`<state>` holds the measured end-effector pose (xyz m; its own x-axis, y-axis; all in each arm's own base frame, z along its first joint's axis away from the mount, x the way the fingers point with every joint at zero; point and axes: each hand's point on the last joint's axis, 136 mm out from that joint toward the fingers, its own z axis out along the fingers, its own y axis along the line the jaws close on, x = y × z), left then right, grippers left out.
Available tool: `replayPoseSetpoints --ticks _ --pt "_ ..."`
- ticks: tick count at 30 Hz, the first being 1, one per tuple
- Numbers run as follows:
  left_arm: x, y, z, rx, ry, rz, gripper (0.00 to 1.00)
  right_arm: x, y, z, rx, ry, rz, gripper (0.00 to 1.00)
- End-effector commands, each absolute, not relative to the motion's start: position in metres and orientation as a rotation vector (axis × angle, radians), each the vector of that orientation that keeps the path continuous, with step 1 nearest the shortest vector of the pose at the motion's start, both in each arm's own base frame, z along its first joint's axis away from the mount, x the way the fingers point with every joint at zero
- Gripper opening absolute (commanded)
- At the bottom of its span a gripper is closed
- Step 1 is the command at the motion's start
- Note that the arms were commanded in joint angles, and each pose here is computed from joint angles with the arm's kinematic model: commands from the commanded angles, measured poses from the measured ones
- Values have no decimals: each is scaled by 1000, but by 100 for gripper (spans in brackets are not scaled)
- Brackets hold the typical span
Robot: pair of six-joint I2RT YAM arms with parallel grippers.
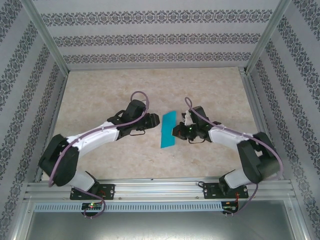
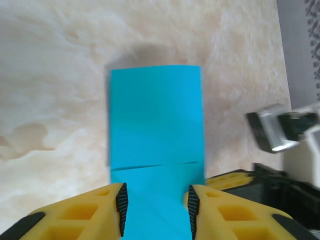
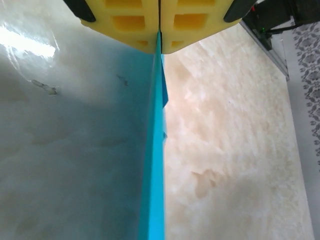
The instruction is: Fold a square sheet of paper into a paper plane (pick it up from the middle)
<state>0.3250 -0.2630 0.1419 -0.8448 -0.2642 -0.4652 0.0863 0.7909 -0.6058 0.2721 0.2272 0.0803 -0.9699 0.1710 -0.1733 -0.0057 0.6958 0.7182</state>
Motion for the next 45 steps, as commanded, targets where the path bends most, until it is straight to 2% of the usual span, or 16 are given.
replayPoseSetpoints --ticks 1,11,15,20,25,27,30,33,35,38,40,42,45 --pt "322 -221 137 -211 2426 -657 42 267 194 103 31 2718 793 7" --pt "314 -159 153 -411 2287 -494 48 249 94 175 -55 2676 -263 8" --pt "310 -142 154 -469 2256 -448 48 247 94 179 -135 2688 -481 8" --pt "302 -119 157 -559 2208 -393 49 252 138 145 -232 2778 -499 10" --pt "294 -103 159 -591 2186 -343 50 253 203 93 -352 2917 -380 13" --pt "291 -99 160 -597 2182 -342 52 252 233 77 -407 2956 -298 20" --pt "290 -98 159 -595 2182 -348 52 249 281 73 -457 2970 -9 35" --pt "290 -99 160 -584 2187 -363 53 249 310 91 -406 2910 371 38" --pt "292 -105 161 -560 2194 -392 54 250 311 100 -349 2854 553 41" --pt "301 -132 162 -455 2227 -512 55 259 293 111 -226 2733 737 40" --pt "308 -163 161 -345 2265 -643 55 260 280 107 -118 2702 884 33" --pt "315 -197 157 -245 2323 -790 52 260 271 100 -47 2671 1011 27" --pt "323 -240 148 -128 2399 -950 44 257 253 78 58 2681 997 25"
